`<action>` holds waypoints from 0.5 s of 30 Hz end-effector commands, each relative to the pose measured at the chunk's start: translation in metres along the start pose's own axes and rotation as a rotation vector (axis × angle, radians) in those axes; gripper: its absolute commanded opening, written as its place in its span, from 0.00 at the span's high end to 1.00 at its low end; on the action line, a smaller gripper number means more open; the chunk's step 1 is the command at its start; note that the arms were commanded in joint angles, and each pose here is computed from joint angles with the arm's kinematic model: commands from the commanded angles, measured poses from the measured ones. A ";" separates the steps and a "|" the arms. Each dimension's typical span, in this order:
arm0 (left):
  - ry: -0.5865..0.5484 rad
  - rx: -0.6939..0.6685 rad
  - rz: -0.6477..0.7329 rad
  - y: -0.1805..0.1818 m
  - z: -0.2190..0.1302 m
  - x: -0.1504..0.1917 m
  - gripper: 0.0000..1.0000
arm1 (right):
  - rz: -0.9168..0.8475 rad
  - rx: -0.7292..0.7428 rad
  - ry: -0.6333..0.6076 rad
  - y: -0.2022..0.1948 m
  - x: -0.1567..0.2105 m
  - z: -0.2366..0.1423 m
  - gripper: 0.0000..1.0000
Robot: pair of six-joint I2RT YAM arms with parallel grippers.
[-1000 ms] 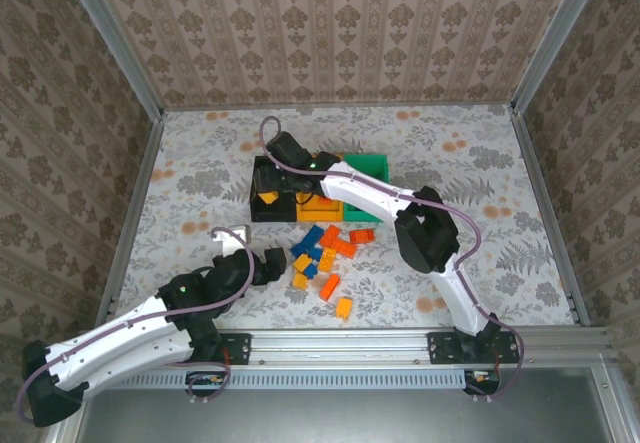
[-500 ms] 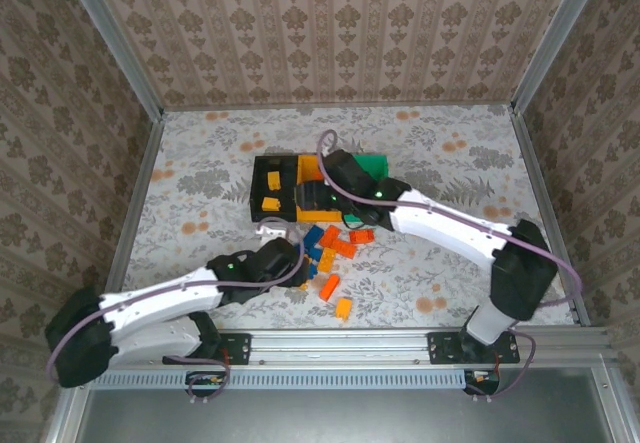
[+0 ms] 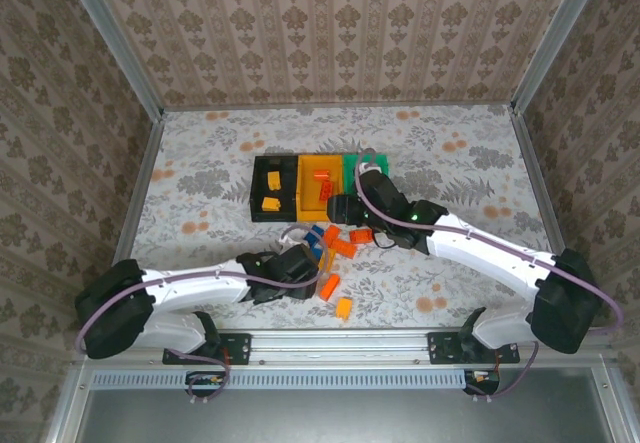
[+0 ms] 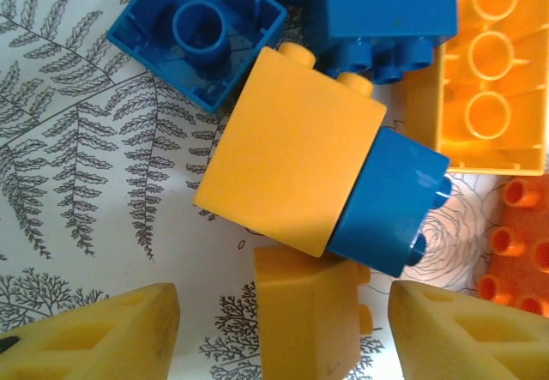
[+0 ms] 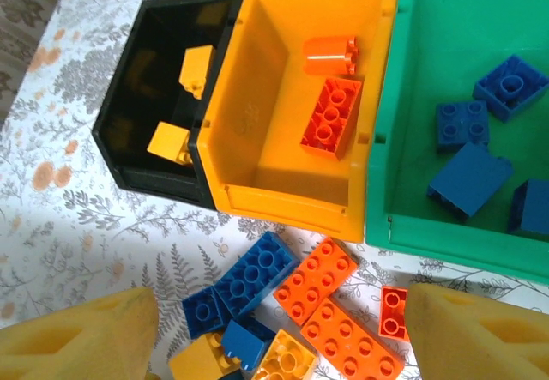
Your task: Sort the legos into containers by color
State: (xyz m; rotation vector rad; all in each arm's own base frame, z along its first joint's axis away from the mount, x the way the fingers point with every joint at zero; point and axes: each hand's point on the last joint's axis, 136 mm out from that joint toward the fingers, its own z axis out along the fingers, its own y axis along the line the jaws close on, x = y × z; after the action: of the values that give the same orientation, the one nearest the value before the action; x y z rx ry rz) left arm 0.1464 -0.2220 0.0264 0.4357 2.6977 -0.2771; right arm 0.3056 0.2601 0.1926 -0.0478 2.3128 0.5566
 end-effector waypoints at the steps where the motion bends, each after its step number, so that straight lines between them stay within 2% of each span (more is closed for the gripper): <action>1: 0.024 -0.006 0.019 -0.005 0.002 0.001 0.35 | 0.022 0.007 -0.051 -0.005 -0.009 -0.007 0.23; 4: 0.034 -0.012 0.032 -0.007 0.007 0.001 0.39 | 0.031 0.013 -0.062 -0.009 -0.011 -0.010 0.22; 10: 0.047 -0.020 0.037 -0.007 0.011 0.003 0.58 | 0.042 0.014 -0.079 -0.014 -0.015 -0.016 0.22; 15: 0.008 -0.037 0.010 0.001 -0.002 -0.002 0.65 | 0.045 0.014 -0.077 -0.014 -0.014 -0.016 0.22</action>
State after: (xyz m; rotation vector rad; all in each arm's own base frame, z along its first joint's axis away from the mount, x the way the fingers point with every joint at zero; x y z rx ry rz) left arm 0.1488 -0.2155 0.0175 0.4630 2.7200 -0.1673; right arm 0.3065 0.2459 0.2005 -0.0064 2.2762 0.5556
